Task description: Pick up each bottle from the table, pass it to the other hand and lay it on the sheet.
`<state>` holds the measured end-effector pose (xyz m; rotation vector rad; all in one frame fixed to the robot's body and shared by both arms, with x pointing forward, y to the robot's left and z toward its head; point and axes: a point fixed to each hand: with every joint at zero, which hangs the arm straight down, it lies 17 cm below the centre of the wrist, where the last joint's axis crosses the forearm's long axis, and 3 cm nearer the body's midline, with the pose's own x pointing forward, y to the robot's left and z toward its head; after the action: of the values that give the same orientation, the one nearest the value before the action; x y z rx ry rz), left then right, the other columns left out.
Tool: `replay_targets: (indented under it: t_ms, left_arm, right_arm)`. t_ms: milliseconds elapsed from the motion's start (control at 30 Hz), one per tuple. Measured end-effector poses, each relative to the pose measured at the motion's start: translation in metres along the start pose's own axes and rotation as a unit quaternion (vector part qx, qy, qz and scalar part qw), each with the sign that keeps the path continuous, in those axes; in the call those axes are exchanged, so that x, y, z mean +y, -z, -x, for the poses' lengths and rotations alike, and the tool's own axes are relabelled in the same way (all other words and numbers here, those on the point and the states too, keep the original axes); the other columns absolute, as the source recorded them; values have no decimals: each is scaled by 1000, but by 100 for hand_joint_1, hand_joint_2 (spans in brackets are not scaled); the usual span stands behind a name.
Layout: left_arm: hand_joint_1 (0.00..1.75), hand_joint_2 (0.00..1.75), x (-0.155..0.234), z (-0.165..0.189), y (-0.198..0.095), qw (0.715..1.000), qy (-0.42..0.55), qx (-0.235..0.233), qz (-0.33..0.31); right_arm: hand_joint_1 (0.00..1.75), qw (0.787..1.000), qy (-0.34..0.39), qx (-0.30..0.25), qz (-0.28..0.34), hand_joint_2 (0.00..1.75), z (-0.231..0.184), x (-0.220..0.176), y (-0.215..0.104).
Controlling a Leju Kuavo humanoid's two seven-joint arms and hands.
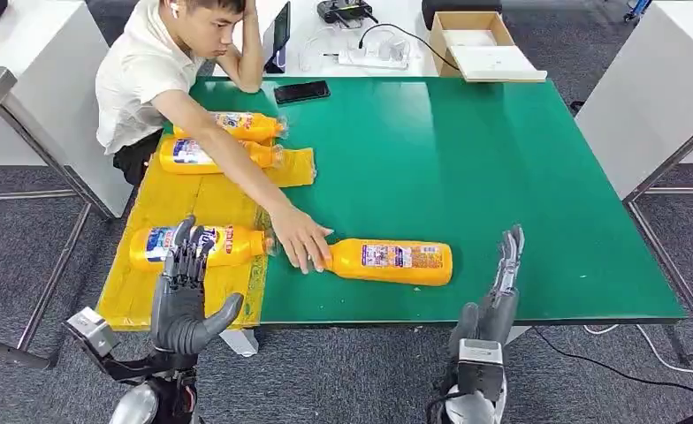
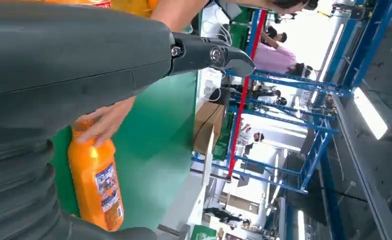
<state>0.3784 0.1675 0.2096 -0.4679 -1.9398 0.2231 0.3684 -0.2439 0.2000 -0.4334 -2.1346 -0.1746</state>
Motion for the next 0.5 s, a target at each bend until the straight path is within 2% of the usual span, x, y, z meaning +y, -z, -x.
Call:
replay_targets:
  t_ms: [33,67,167,233,333,400,500]
  left_arm:
    - [0,175,0,1,-1,1000,6,-1,-2]
    - [0,175,1,1,-1,1000,16,-3,-6]
    - [0,175,-3,0,-3,998,56,-16,-7]
    - [0,175,-8,0,-3,998,65,-21,-1]
    - [0,175,-15,2,-5,997,74,-24,7]
    - [0,175,-17,3,-5,997,74,-23,9]
    - [0,175,-22,4,-3,997,74,-24,17]
  right_arm:
    - [0,1000,-3,1,6,0,1,-3,1]
    - [0,1000,-7,1,9,175,2,-5,2]
    - [0,999,-30,-4,-15,175,4,3,1]
    - [0,995,-82,-10,-57,175,14,17,0]
    - [0,981,-155,3,-113,175,46,28,-4]
    - [0,974,-186,8,-129,175,62,30,-2]
    - [0,952,-256,14,-165,175,89,34,2]
